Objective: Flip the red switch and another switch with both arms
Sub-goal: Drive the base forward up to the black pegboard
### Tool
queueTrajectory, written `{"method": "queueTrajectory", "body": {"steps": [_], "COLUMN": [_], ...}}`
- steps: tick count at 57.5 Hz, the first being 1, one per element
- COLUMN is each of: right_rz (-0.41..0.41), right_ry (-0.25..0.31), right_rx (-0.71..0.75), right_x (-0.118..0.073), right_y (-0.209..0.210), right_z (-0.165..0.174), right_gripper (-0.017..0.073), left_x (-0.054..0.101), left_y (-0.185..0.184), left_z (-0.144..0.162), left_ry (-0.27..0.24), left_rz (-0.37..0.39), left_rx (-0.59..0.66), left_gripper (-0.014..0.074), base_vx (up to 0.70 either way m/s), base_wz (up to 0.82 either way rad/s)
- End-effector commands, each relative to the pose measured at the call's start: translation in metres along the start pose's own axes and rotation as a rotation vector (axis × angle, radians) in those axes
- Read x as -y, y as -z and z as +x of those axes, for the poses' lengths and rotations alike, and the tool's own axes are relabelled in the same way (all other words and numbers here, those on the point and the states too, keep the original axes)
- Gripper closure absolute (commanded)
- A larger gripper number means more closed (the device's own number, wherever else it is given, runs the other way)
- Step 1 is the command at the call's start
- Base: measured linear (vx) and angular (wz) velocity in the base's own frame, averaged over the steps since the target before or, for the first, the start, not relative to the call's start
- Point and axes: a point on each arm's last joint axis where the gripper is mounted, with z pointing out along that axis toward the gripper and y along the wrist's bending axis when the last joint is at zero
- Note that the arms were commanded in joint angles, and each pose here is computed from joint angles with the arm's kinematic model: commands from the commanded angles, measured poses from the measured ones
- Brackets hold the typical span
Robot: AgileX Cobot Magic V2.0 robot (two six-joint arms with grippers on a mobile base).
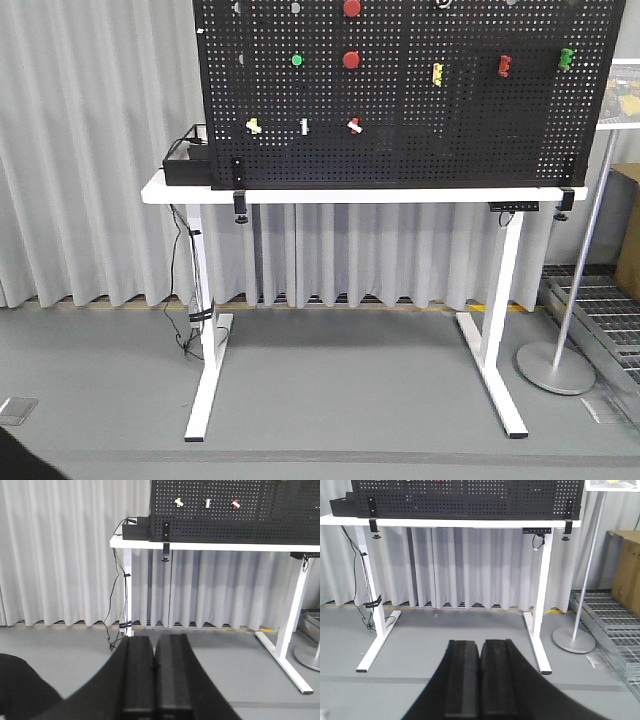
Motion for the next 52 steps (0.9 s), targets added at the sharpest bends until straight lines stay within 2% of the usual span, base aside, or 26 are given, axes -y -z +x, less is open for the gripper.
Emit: {"method": "queueTrajectory", "body": {"steps": [1,52], "right_rz": [0.003,0.003], "right_ry": [0.015,0.015], "right_rx": [0.087,0.084], "right_x": [-0.0001,-0.0001], "right_y": [0.0007,0.0007], "right_z": [-0.0062,-0.0060], "right_gripper": [0.0566,0.0566], "left_x": [0.0000,0.0000], "left_y": [0.0007,0.0007], "left_z": [-0.0015,-0.0015], "left_ry": [0.006,0.006], "left_rz": [0.003,0.003], "left_rx": [0.077,0.077], "left_gripper": [0.0591,0.0591], "base_vx": [0.00,0.01], "base_wz": [0.00,-0.01]}}
